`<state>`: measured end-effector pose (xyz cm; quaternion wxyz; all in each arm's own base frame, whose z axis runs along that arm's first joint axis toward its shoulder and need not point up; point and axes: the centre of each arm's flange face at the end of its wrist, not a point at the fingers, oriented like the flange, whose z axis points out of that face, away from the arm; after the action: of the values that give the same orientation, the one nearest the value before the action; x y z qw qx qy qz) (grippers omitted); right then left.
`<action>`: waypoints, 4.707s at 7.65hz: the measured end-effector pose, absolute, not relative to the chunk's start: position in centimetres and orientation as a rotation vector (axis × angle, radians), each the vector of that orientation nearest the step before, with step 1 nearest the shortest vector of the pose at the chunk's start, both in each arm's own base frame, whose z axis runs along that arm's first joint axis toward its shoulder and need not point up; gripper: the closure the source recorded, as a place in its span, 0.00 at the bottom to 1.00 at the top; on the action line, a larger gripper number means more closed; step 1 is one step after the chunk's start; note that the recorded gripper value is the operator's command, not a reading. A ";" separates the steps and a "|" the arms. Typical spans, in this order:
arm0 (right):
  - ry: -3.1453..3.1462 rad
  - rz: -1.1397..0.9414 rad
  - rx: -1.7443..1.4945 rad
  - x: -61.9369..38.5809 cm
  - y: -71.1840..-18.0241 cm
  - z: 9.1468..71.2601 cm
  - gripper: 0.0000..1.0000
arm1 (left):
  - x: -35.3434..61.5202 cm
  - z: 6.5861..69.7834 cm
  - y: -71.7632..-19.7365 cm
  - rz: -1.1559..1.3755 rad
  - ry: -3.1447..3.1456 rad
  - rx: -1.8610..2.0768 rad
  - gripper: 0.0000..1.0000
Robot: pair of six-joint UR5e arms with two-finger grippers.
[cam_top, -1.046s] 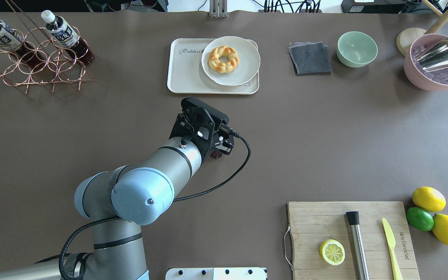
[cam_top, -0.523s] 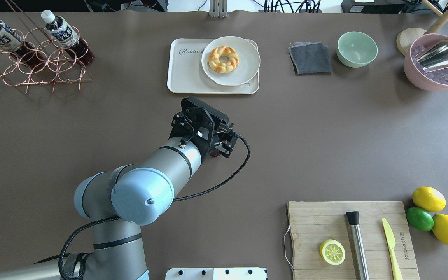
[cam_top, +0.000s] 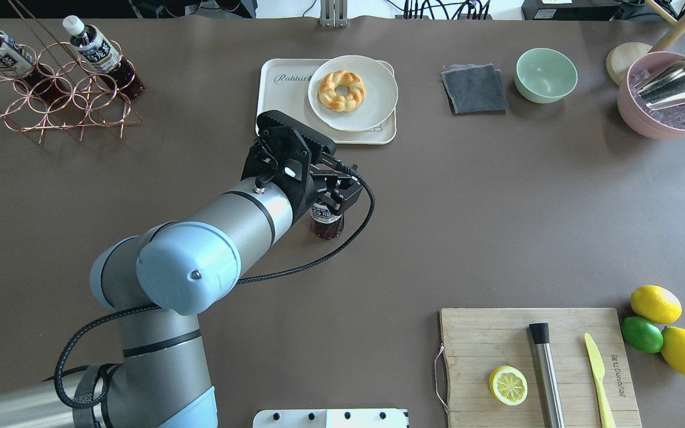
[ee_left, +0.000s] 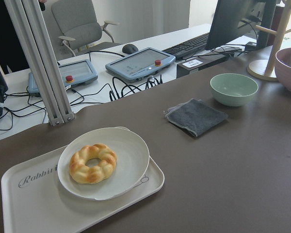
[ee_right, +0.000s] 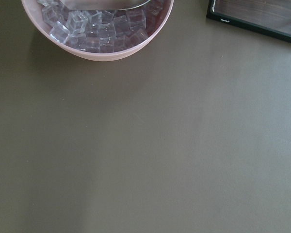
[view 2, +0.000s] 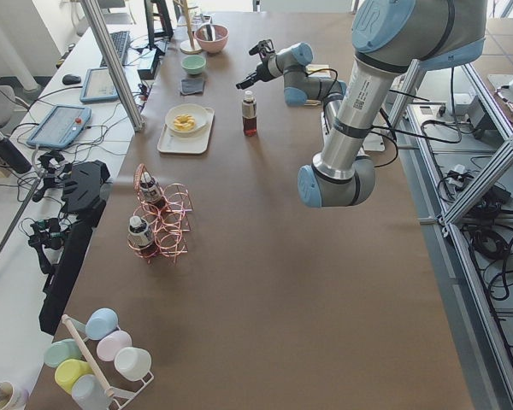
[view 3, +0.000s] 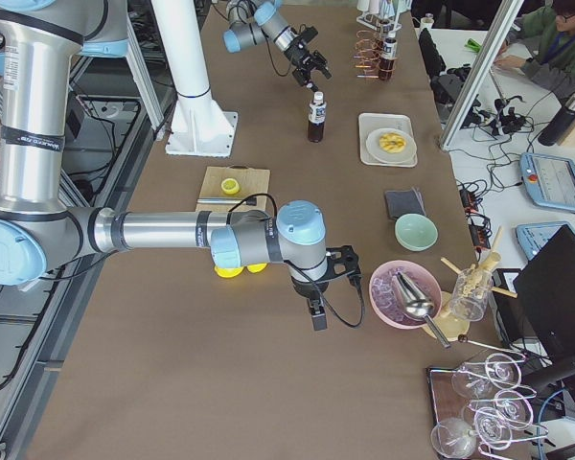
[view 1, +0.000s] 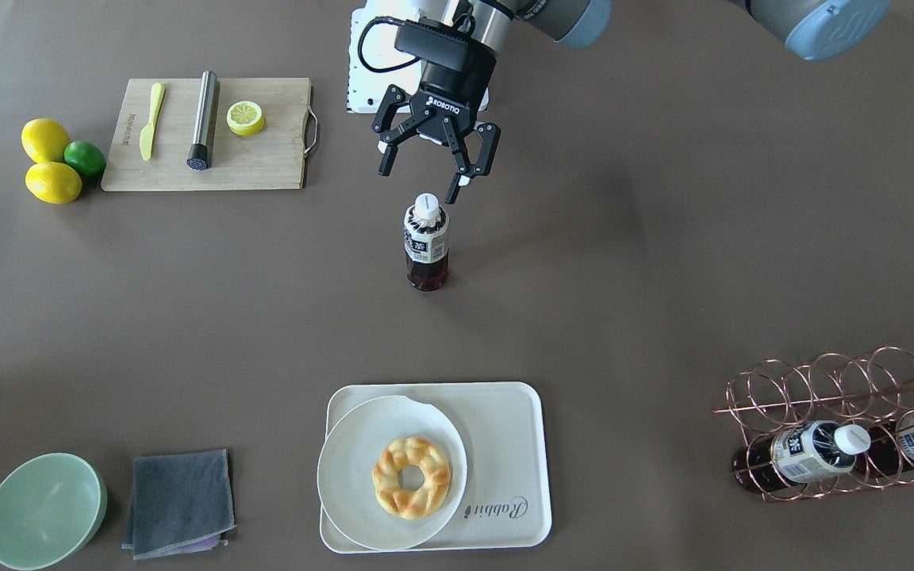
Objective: Place tea on tray
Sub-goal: 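Open the left gripper and withdraw the left arm to the rack corner, then move the right gripper over the standing tea bottle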
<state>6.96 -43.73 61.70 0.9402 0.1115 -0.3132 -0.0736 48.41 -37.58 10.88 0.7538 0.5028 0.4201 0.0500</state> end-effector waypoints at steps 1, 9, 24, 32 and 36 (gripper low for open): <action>-0.639 -0.151 0.230 6.9 -43.9 61.6 0.00 | 46.7 12.2 -39.7 0.128 0.917 1.067 0.03; -0.674 -0.157 0.227 6.7 -43.6 61.6 0.00 | 14.6 42.6 -53.1 0.309 0.814 0.527 0.02; -0.748 -0.020 0.220 0.3 -48.1 53.5 0.00 | -2.6 58.8 -50.1 0.150 0.768 0.056 0.02; -0.965 0.065 0.411 -34.0 -46.5 20.9 0.00 | -2.1 57.6 -50.8 0.164 0.776 0.080 0.02; -0.937 0.057 0.441 -44.3 -36.7 8.6 0.00 | -2.0 57.9 -50.9 0.164 0.777 0.073 0.02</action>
<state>-44.34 -36.71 8.57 0.8686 0.2106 -0.4477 0.0272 -1.99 -50.87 57.93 0.9215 0.0355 0.3785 0.0797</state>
